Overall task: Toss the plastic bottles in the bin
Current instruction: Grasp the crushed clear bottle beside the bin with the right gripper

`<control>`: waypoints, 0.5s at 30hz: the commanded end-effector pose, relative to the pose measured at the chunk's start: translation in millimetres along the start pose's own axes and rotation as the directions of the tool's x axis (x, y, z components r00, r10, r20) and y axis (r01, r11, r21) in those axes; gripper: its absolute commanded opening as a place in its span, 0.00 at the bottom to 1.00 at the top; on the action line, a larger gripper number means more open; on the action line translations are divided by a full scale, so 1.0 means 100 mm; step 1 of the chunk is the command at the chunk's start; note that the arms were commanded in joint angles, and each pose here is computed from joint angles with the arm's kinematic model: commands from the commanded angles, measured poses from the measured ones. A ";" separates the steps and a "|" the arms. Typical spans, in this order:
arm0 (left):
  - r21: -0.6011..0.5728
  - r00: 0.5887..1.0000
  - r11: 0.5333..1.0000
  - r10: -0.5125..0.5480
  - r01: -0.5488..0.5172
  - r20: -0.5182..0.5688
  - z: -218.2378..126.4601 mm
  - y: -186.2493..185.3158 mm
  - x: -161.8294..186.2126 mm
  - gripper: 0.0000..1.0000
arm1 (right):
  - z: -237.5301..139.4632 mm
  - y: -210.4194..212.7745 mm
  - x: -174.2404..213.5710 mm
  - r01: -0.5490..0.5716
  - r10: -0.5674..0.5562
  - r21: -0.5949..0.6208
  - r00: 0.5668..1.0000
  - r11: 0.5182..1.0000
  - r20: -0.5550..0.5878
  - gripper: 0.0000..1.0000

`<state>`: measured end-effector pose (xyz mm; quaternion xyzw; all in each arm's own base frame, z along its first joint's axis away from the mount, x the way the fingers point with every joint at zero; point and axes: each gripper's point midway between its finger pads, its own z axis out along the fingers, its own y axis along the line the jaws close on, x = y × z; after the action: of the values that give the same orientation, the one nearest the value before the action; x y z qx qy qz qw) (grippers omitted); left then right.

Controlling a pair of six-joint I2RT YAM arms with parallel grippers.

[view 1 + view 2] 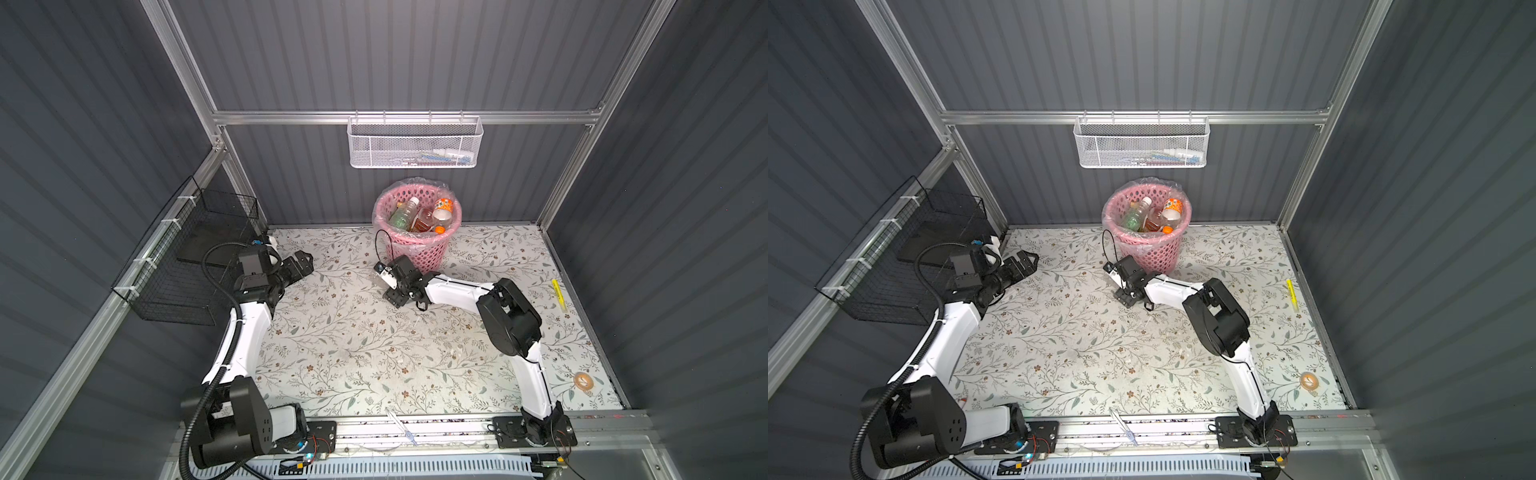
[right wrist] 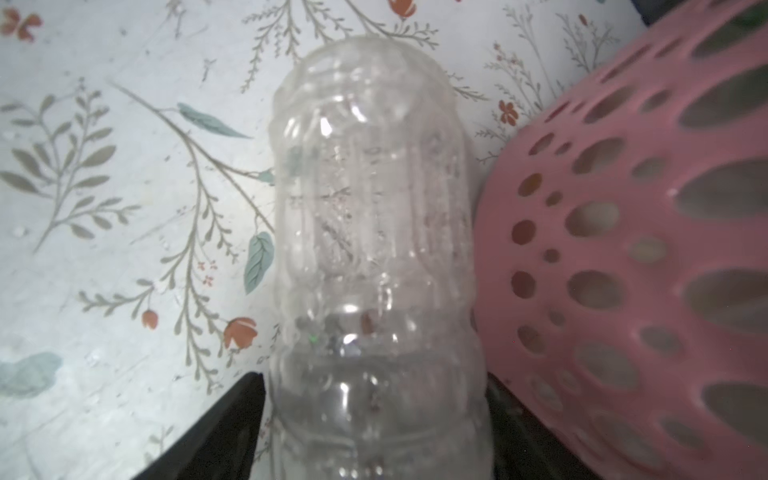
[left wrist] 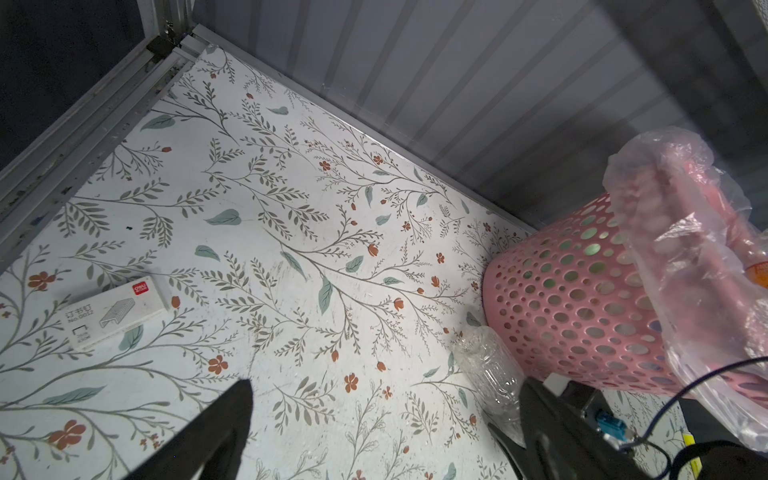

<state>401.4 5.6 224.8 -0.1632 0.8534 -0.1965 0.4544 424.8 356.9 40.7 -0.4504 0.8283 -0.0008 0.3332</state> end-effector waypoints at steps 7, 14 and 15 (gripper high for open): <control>-0.001 0.999 1.000 -0.029 0.029 -0.019 0.00 0.06 0.06 1.00 | -0.64 0.16 -0.19 -0.065 0.067 -0.026 0.991 0.998 0.118 0.60; 0.025 1.000 1.000 -0.016 0.016 0.001 -0.03 0.00 0.03 1.00 | -1.55 -0.04 -0.10 -0.246 0.228 0.039 0.936 0.968 0.268 0.58; 0.035 1.000 0.999 -0.012 0.011 0.010 -0.04 -0.02 0.01 1.00 | -1.73 -0.11 -0.07 -0.279 0.248 0.061 0.920 0.958 0.303 0.58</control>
<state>401.8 4.6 226.0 -0.1597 0.8513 -0.2030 0.4567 343.9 322.6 148.1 -0.3795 0.8212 0.0616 0.4216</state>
